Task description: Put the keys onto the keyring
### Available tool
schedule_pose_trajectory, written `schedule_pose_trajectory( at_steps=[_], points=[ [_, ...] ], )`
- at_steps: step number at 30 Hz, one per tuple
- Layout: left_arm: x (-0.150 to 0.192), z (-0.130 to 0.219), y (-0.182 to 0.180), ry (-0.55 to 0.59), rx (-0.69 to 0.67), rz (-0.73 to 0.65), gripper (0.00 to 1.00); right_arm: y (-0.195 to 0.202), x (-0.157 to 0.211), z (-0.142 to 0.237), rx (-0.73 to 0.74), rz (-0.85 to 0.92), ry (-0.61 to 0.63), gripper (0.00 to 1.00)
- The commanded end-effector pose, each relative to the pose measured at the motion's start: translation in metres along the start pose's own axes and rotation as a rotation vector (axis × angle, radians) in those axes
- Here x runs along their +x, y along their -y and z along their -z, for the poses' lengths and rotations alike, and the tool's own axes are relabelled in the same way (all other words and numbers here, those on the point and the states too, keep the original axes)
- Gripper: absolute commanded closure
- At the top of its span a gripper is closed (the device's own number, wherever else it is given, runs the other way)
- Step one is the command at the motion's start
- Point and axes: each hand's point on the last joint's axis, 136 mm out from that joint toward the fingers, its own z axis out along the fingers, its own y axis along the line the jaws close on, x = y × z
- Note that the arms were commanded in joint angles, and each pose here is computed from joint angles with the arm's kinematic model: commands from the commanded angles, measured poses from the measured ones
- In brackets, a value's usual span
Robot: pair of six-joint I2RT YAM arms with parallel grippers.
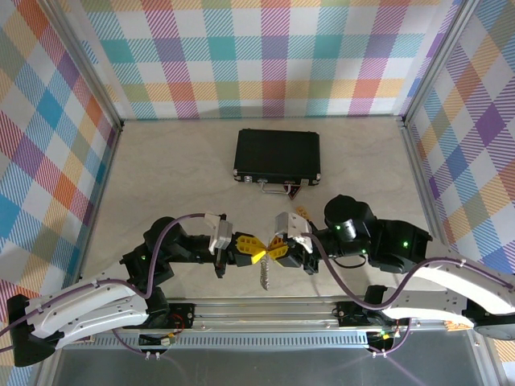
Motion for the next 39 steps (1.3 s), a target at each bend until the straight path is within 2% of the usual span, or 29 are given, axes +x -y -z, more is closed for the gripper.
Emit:
schedule_pose_trajectory(
  at_steps=[1,4,10,15,19,26,33,39],
  points=[
    [-0.021,0.002,0.009,0.091,0.042,-0.026,1.00,-0.007,-0.007,0.002,-0.033,0.005,0.048,0.94],
    [-0.014,0.000,0.008,0.065,0.041,-0.009,1.00,-0.008,-0.007,0.002,-0.042,0.007,0.047,1.00],
    [0.001,0.004,-0.002,-0.009,-0.031,-0.018,1.00,-0.009,-0.004,0.002,-0.043,0.011,0.036,1.00],
    [0.025,0.011,-0.014,-0.165,-0.110,-0.055,0.81,0.001,0.003,-0.001,0.004,0.016,-0.040,1.00],
    [0.034,0.018,-0.019,-0.226,-0.151,-0.075,0.77,0.005,0.011,-0.004,0.015,0.023,-0.115,1.00],
    [0.037,0.018,-0.022,-0.248,-0.163,-0.078,0.77,0.011,0.021,-0.014,0.027,0.031,-0.210,1.00],
    [0.038,0.013,-0.023,-0.250,-0.156,-0.079,0.77,0.010,0.023,-0.020,0.005,0.038,-0.228,1.00],
    [0.038,0.011,-0.024,-0.250,-0.148,-0.080,0.89,0.009,0.023,-0.021,-0.004,0.040,-0.226,1.00]
  ],
)
